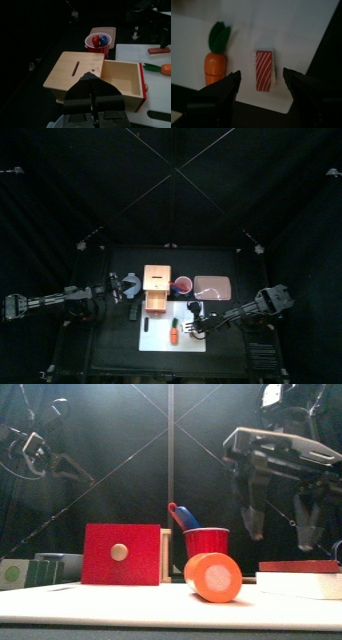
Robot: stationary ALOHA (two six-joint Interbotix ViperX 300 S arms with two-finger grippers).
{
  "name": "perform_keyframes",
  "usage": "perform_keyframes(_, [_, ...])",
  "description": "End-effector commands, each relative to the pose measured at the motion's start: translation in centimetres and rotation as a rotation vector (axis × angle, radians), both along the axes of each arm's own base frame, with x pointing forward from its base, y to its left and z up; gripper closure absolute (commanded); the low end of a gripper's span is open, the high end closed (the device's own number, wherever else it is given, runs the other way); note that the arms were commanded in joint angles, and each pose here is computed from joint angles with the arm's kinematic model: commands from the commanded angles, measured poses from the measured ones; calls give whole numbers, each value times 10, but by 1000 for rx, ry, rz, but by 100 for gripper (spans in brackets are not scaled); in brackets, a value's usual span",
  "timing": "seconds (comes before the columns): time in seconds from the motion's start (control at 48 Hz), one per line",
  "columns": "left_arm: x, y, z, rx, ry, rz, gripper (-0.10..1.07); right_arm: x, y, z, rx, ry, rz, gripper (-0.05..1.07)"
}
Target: Grab salmon sushi
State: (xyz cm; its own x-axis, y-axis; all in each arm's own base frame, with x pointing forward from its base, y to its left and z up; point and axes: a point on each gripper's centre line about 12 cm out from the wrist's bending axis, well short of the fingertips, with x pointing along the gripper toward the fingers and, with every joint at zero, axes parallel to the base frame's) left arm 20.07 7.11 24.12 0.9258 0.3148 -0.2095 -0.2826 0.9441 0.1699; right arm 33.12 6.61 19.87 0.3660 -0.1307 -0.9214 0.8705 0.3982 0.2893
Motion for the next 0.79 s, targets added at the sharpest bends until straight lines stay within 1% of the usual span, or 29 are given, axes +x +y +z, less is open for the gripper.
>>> perform_keyframes(0.0, [5,1,15,-2,-46,2,86,-7,-13,28,-51,-77,83,6])
perform_keyframes(0.125, [8,-1,21,-25,-69,-3,86,-21,-36,42,-200,-104,260,6])
perform_keyframes(0.229, [11,-3,27,-33,-86,-16,86,-24,-53,54,-283,-163,353,6])
perform_keyframes(0.333, [11,-5,29,-34,-95,-22,86,-20,-65,68,-370,-272,441,6])
perform_keyframes(0.396, [11,-4,27,-31,-94,-20,85,-16,-72,79,-442,-349,499,6])
perform_keyframes(0.417, [10,-3,27,-30,-100,-17,86,-14,-75,84,-481,-389,526,6])
perform_keyframes(0.438, [10,-3,28,-30,-108,-15,86,-13,-77,86,-492,-402,532,6])
perform_keyframes(0.458, [10,-2,29,-28,-114,-11,86,-11,-79,91,-522,-444,555,6])
perform_keyframes(0.479, [10,-1,30,-28,-121,-7,86,-10,-80,93,-537,-465,568,6])
perform_keyframes(0.542, [10,-1,31,-34,-132,-4,86,-7,-82,95,-563,-514,597,6])
perform_keyframes(0.604, [9,-1,30,-41,-133,-1,86,-7,-82,91,-571,-539,617,6])
perform_keyframes(0.771, [9,-1,28,-60,-140,5,86,-14,-86,73,-569,-522,632,6])
